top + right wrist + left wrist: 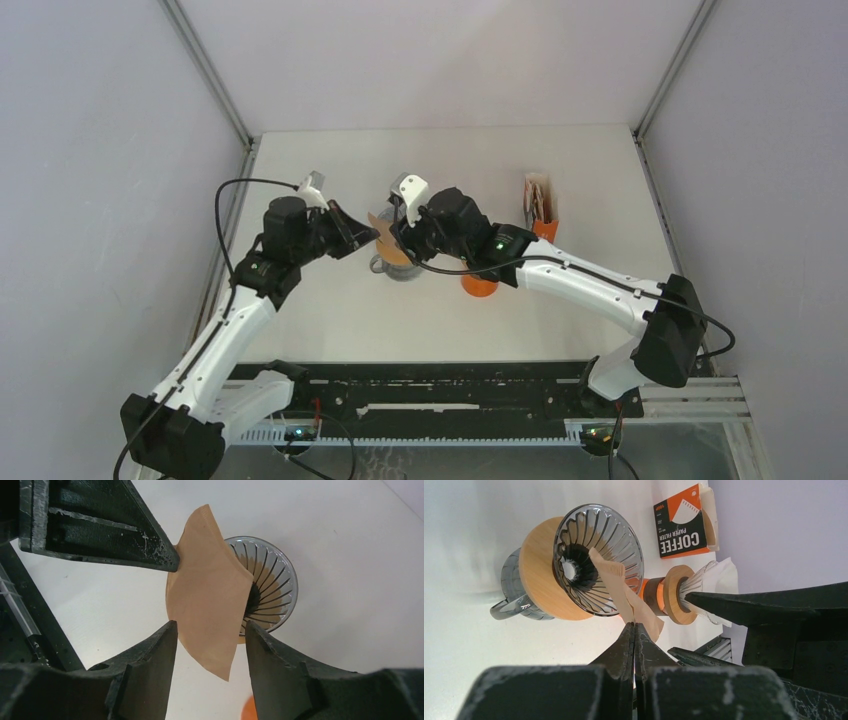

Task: Place the coffee filter in the dripper
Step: Place the coffee filter in the coffee dripper.

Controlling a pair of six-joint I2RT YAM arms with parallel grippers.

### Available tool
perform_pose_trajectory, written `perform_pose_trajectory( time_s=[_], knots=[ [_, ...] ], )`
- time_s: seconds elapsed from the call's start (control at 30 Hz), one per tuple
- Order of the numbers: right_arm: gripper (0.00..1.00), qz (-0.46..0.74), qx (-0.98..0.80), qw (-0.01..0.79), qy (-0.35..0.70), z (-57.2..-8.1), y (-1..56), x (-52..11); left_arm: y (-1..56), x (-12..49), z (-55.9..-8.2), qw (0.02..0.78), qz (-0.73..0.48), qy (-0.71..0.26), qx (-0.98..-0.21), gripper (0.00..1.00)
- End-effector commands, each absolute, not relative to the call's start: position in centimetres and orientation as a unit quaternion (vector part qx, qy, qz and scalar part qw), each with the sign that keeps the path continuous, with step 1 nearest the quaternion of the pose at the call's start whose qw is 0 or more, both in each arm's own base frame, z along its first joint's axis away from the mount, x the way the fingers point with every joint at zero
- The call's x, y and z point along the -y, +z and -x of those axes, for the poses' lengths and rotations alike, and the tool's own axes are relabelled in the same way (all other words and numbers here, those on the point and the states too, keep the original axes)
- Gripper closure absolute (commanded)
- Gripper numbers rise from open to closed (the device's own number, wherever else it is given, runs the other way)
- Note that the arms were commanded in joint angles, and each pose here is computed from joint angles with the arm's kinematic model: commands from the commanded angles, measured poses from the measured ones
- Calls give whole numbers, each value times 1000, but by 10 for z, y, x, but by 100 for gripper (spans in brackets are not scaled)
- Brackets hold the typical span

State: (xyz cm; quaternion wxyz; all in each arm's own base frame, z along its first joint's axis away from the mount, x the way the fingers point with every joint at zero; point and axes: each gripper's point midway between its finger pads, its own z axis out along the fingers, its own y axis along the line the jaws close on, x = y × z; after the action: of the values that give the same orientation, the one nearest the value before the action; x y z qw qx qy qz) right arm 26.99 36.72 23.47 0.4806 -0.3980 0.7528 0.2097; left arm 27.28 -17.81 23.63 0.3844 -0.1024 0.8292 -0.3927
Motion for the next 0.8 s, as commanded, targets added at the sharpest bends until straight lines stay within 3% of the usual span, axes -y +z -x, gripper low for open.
perform_pose_trajectory(
  time_s=[0.0,0.77],
  knots=[
    [39,375,-739,509,233,-275,262,-377,259,184,-274,401,71,-401,-821,100],
    [38,374,-743,489,265,-273,245,-404,262,191,-271,399,68,-415,-815,100]
  ],
)
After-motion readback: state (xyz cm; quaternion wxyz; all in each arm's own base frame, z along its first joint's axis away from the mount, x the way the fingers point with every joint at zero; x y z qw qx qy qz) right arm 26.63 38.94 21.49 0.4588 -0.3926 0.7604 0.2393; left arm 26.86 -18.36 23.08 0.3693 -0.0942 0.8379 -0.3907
